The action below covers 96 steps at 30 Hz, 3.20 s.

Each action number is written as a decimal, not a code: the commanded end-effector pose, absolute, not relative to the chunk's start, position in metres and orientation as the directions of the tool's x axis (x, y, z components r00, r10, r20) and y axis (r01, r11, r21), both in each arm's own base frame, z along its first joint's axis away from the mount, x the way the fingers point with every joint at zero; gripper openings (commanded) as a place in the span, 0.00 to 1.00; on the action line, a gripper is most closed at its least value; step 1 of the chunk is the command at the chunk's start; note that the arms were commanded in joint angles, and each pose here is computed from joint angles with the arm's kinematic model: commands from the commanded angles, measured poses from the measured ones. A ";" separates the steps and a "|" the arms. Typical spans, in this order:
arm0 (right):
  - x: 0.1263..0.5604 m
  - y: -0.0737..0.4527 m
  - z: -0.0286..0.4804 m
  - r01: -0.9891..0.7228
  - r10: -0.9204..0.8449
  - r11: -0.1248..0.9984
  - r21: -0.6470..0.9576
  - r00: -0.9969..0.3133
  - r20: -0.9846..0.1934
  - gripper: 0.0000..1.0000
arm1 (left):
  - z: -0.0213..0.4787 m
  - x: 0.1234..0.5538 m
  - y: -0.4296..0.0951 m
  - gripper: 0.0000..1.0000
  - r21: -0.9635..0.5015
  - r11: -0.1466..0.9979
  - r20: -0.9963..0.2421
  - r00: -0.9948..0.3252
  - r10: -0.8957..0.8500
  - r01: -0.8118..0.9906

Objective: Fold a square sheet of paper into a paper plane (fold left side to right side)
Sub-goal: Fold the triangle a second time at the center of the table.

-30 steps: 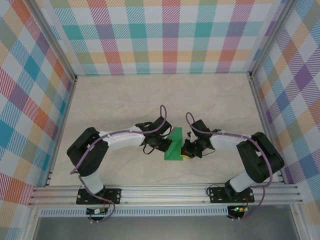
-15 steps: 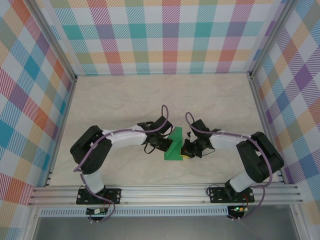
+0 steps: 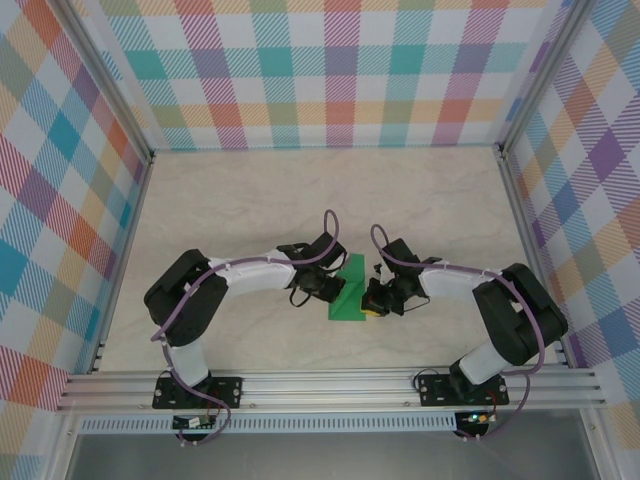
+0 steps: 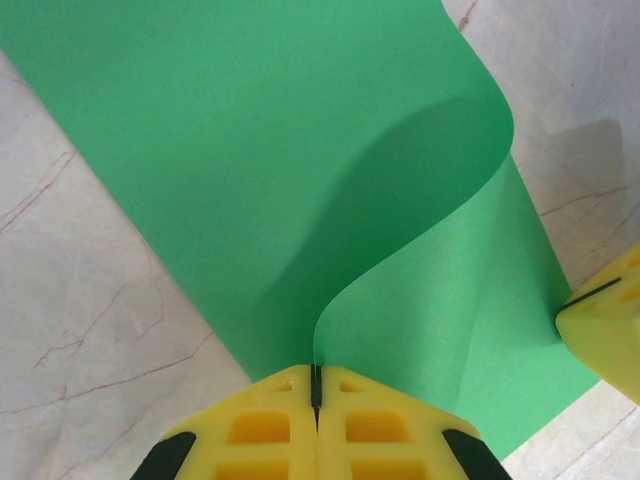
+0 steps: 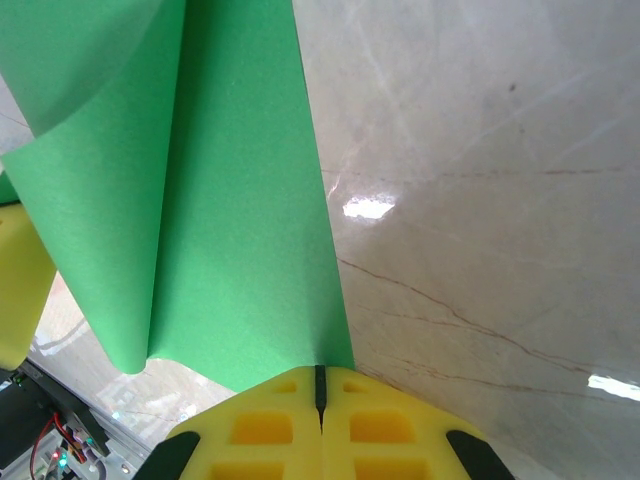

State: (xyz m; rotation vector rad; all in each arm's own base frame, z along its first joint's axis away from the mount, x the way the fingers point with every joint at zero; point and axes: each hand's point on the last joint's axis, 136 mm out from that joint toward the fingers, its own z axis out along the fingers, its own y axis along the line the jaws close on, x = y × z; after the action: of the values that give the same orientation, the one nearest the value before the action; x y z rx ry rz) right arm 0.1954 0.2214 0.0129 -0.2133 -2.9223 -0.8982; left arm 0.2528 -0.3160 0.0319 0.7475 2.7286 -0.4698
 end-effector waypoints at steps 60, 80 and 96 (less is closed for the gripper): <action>0.193 0.217 0.008 0.144 0.095 0.845 0.514 -0.988 0.120 0.04 | 0.015 0.260 -0.304 0.00 -0.179 0.835 -0.304 -0.836 0.456 0.520; 0.239 0.253 0.072 0.088 0.139 0.710 0.699 -0.990 -0.016 0.00 | 0.008 0.251 -0.298 0.00 -0.188 0.837 -0.284 -0.844 0.455 0.514; 0.264 0.272 0.058 0.118 0.147 0.694 0.710 -0.989 0.021 0.00 | 0.011 0.252 -0.299 0.00 -0.190 0.835 -0.293 -0.841 0.454 0.517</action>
State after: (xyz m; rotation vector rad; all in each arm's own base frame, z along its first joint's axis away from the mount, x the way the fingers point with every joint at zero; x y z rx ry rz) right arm 0.2581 0.2655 0.0535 -0.2406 -2.9457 -1.1830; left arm 0.2599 -0.3122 0.0204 0.7307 2.7380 -0.4169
